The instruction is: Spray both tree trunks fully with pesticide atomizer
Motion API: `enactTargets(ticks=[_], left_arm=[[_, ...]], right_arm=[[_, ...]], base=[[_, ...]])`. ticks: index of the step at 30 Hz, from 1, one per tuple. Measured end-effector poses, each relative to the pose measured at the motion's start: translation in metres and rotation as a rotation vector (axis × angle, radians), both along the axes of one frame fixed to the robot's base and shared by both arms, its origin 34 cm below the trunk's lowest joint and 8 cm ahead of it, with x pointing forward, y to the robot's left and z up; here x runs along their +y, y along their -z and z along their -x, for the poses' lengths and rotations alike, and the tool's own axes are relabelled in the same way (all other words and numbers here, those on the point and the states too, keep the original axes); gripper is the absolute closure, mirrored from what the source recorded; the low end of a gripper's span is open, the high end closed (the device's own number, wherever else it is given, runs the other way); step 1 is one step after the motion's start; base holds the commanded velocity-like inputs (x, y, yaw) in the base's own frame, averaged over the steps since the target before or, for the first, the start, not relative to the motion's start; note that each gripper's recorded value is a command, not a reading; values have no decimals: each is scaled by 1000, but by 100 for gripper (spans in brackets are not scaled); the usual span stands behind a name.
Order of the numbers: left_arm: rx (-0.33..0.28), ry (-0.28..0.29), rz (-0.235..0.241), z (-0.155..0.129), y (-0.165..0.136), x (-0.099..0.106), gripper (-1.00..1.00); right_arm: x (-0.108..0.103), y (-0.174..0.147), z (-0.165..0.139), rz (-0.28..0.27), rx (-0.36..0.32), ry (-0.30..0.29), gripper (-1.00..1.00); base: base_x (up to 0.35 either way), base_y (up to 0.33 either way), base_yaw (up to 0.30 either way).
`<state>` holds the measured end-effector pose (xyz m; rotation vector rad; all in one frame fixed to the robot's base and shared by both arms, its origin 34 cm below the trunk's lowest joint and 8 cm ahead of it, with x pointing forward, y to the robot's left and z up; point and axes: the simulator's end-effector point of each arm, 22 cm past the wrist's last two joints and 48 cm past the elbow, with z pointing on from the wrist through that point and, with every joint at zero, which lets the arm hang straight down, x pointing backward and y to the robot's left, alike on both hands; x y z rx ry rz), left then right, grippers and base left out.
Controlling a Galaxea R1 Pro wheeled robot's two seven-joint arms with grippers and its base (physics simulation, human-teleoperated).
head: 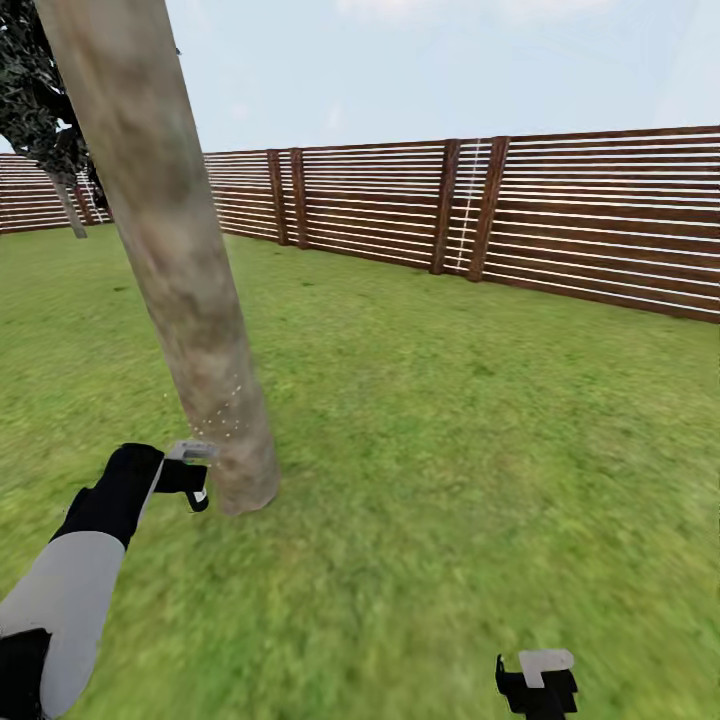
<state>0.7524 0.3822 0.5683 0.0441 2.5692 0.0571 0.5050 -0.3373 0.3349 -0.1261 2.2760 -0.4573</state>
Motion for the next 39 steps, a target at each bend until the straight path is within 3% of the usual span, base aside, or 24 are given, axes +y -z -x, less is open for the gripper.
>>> enactTargets(ticks=[5, 9, 12, 16, 20, 22, 24, 25, 26, 28, 30, 33, 36, 39], left_arm=[[1, 2, -8, 0, 0, 0, 100], [-1, -54, -63, 3, -3, 32, 100], [-16, -126, -33, 8, -6, 55, 100], [-12, -121, -11, 8, -2, 44, 100], [-1, -60, 57, 1, 11, -20, 100], [-9, -60, 36, -1, 7, -14, 100], [-2, -96, -44, 5, 4, 26, 100], [9, -111, -62, 10, 7, 38, 100], [40, -108, -51, 24, 29, 35, 100], [47, -31, -4, 32, 65, -22, 100], [67, -10, 4, 38, 80, -43, 100], [91, -34, -41, 51, 95, -35, 100], [57, -65, -110, 54, 101, -22, 100], [70, -72, -102, 68, 124, -28, 100]], right_arm=[[0, 0, 0, 0, 0, 0, -100], [1, 0, 0, -1, 1, -1, -100], [1, 0, 0, -1, 0, -1, -100], [1, 0, 0, -1, 0, -1, -100], [1, 0, 0, -1, 0, 0, -100], [1, 0, 0, -1, 0, -1, -100], [1, 0, 0, -1, 0, -1, -100], [1, 0, 0, -1, 0, -1, -100], [1, 0, 0, -1, 1, -1, -100], [1, 0, 0, -1, 1, 0, -100], [1, 0, 0, -1, 1, 0, -100], [1, 0, 0, -1, 1, -1, -100], [2, 0, 0, -2, 1, -2, -100], [3, 1, 1, -3, 2, -3, -100]], base=[[-37, -269, 0], [-119, -121, 34], [238, -9, 248], [260, -1, 275], [28, 0, 225], [1, 0, 28], [0, 0, 6], [0, 0, 2], [0, 0, 0], [0, 0, 0], [0, 0, 0], [192, 0, 0], [325, 0, 0], [337, 0, 0]])
